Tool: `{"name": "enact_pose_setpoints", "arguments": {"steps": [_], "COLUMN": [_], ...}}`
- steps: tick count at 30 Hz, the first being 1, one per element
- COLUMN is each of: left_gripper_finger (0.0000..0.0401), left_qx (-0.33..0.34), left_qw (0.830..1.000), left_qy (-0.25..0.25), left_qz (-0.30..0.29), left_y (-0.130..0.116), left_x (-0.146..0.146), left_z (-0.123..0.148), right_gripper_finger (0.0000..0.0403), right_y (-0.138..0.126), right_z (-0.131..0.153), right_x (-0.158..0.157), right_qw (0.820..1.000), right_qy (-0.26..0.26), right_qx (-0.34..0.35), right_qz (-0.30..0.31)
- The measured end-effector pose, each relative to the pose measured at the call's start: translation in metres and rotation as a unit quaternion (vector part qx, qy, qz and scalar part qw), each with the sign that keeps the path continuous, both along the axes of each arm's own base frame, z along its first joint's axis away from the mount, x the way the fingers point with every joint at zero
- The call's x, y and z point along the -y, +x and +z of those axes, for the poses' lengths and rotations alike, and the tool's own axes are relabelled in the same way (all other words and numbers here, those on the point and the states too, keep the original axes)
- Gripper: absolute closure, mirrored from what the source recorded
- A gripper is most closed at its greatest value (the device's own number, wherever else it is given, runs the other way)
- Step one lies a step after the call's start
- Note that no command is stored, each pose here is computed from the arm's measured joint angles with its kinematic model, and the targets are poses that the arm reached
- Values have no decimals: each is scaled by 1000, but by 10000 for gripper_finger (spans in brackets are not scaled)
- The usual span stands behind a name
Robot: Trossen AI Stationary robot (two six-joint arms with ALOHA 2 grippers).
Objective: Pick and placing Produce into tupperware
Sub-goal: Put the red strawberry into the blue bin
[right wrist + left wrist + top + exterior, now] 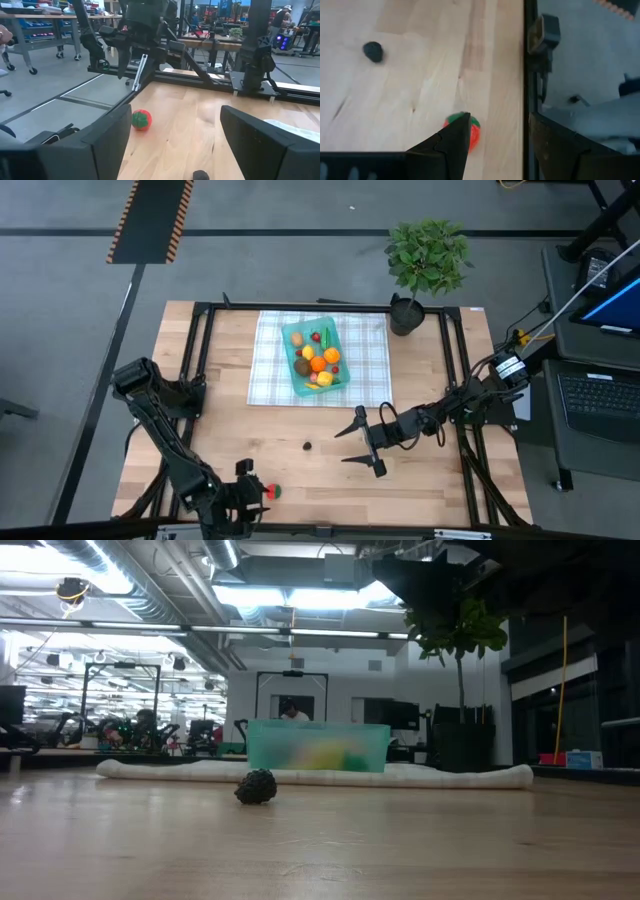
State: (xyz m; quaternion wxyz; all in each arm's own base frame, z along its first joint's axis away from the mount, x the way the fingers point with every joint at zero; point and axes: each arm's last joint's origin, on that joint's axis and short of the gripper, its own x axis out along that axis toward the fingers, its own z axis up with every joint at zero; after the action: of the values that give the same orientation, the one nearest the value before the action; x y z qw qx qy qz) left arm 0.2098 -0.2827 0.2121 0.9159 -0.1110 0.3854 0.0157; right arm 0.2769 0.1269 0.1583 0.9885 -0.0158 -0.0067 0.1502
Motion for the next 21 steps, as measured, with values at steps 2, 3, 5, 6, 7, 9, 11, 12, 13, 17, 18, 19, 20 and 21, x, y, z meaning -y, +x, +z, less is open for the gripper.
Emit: {"name": "enact_pose_setpoints", "arguments": {"steps": [2, 3, 5, 6, 7, 9, 11, 12, 13, 17, 18, 19, 20, 21], "left_gripper_finger": [209, 209, 209, 209, 209, 208, 201, 195, 187, 154, 148, 144, 142, 141], "left_qx": [-7, -7, -7, -7, -7, -10, -12, -12, -12, -14, -14, -14, -13, -13], "left_qw": [1000, 1000, 1000, 1000, 1000, 1000, 1000, 1000, 1000, 1000, 1000, 1000, 1000, 1000], "left_qy": [-3, -5, -5, -4, -3, 0, 3, 2, 2, 4, 4, 6, 8, 10], "left_qz": [-9, -10, -10, -9, -8, -7, -4, -2, -1, 8, 9, 9, 7, 4], "left_y": [0, 0, 1, 1, 2, 2, 3, 4, 4, 9, 10, 10, 11, 11], "left_x": [0, 0, 0, 0, -1, -2, -3, -4, -4, -8, -9, -9, -10, -10], "left_z": [0, 0, 0, 0, 0, 0, -1, -1, -1, -1, -1, -1, -1, -1], "right_gripper_finger": [96, 96, 96, 96, 96, 96, 96, 96, 96, 96, 96, 96, 96, 96], "right_y": [0, 0, 0, 0, 0, 0, 0, 0, 0, 0, 0, 0, 0, 0], "right_z": [0, 0, 0, 0, 0, 0, 0, 0, -1, -1, -1, -1, -1, -1], "right_x": [0, 0, 0, 0, 0, 0, 0, 0, 0, 0, 0, 0, 0, 0], "right_qw": [1000, 1000, 1000, 1000, 1000, 1000, 1000, 1000, 1000, 1000, 1000, 1000, 1000, 1000], "right_qy": [0, 0, -1, -1, -1, -1, -1, -1, -1, -1, -1, -1, -1, -1], "right_qx": [-1, -1, -1, -1, -1, -2, -2, -2, -2, -2, -2, -3, -2, -3], "right_qz": [0, 0, 0, 0, 0, 0, 0, 0, 0, 0, 0, 0, 0, 0]}}
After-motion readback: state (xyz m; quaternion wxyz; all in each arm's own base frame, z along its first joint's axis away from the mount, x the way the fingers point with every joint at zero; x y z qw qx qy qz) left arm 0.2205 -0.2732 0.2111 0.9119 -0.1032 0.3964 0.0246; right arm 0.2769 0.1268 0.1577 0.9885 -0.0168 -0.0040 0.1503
